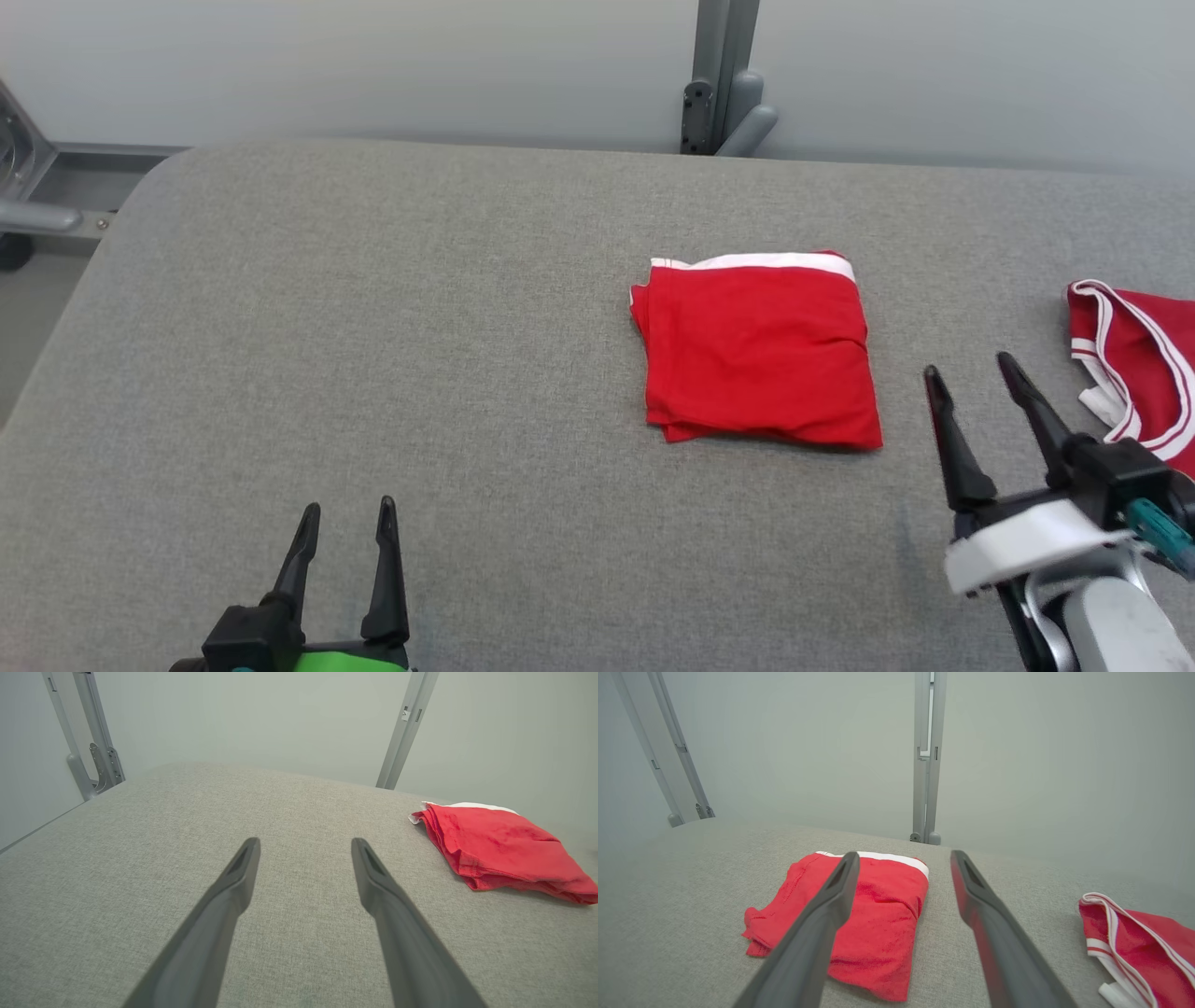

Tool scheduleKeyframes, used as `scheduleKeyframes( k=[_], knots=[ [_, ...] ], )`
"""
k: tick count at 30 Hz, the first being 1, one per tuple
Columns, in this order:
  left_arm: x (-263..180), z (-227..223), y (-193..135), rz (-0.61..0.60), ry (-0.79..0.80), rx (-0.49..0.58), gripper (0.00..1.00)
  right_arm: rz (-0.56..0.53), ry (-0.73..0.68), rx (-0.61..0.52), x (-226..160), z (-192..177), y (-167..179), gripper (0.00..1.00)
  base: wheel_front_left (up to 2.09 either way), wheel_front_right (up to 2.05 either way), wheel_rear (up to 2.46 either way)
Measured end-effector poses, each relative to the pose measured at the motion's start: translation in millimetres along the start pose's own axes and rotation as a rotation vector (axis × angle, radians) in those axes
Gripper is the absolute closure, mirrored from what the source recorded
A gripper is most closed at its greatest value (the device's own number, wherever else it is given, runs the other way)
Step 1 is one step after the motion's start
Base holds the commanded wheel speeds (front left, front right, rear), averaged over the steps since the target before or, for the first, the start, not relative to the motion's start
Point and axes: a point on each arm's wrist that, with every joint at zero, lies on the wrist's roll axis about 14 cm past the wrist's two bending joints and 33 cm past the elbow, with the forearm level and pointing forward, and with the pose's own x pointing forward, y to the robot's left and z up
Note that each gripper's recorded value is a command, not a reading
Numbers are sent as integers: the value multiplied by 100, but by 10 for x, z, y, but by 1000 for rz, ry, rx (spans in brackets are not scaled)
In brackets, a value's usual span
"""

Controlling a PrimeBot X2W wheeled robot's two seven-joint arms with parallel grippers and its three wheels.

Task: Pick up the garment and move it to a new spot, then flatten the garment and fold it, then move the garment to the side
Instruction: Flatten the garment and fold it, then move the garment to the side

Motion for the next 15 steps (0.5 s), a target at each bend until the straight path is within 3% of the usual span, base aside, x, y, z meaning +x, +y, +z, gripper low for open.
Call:
scheduleKeyframes(
  k=[7,15],
  knots=[
    [-67,86,-2,-20,-32,22,0,-247,-6,-69,-668,110,-624,0,0,0,0],
    [-75,184,-82,-74,-66,52,0,-341,69,-69,-1103,-73,-792,0,0,0,0]
  ],
)
